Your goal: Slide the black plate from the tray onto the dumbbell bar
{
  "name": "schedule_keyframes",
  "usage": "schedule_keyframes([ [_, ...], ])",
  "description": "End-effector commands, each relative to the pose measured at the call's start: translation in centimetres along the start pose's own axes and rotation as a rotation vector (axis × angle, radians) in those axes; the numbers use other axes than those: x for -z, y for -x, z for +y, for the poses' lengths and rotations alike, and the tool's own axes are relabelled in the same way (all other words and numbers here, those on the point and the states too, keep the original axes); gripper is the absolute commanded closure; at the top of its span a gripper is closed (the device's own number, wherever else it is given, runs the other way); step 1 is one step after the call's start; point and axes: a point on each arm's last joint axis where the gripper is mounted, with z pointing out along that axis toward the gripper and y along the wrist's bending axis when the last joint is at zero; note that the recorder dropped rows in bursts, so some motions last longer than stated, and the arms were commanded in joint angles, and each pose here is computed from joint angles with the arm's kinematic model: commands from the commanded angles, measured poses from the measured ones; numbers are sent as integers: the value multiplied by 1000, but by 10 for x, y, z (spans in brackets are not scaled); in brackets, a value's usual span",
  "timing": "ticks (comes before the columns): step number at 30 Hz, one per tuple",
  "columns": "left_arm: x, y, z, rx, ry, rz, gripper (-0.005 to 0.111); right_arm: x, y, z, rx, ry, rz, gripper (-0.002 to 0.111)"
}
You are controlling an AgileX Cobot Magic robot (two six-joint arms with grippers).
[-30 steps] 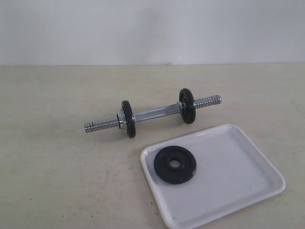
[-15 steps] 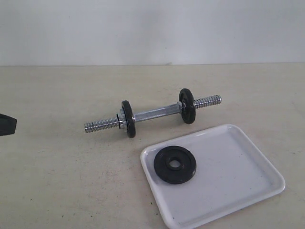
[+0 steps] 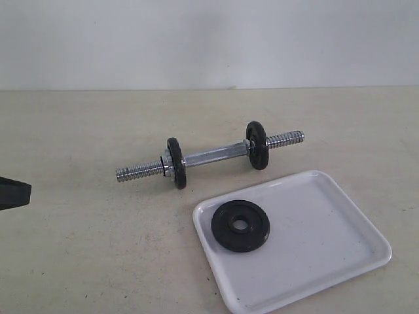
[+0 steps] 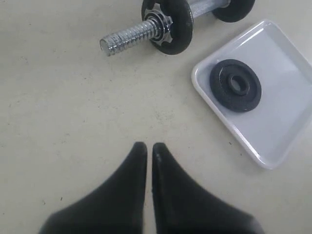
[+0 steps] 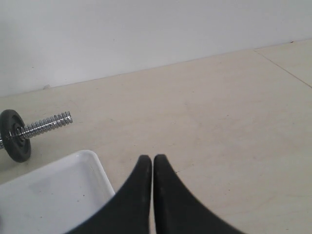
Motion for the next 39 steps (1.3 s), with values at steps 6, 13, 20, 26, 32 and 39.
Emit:
schedule_keyframes([
  [6,-1,2,0,16,-7,-33,102,1,12,1,-55,12,-135,109],
  [13,-1,5,-3,-10,-35,-61,102,9,39,-7,-917,135,-444,109],
  [20,-1,5,-3,-10,-37,-60,102,26,73,6,-1010,249,-434,109],
  [26,-1,5,-3,-10,-37,-60,102,70,117,37,-290,270,-249,109],
  [32,-1,5,-3,-10,-37,-60,102,143,167,55,148,391,-401,109],
  [39,-1,3,-4,-10,-50,-47,102,205,200,52,185,479,-609,109],
])
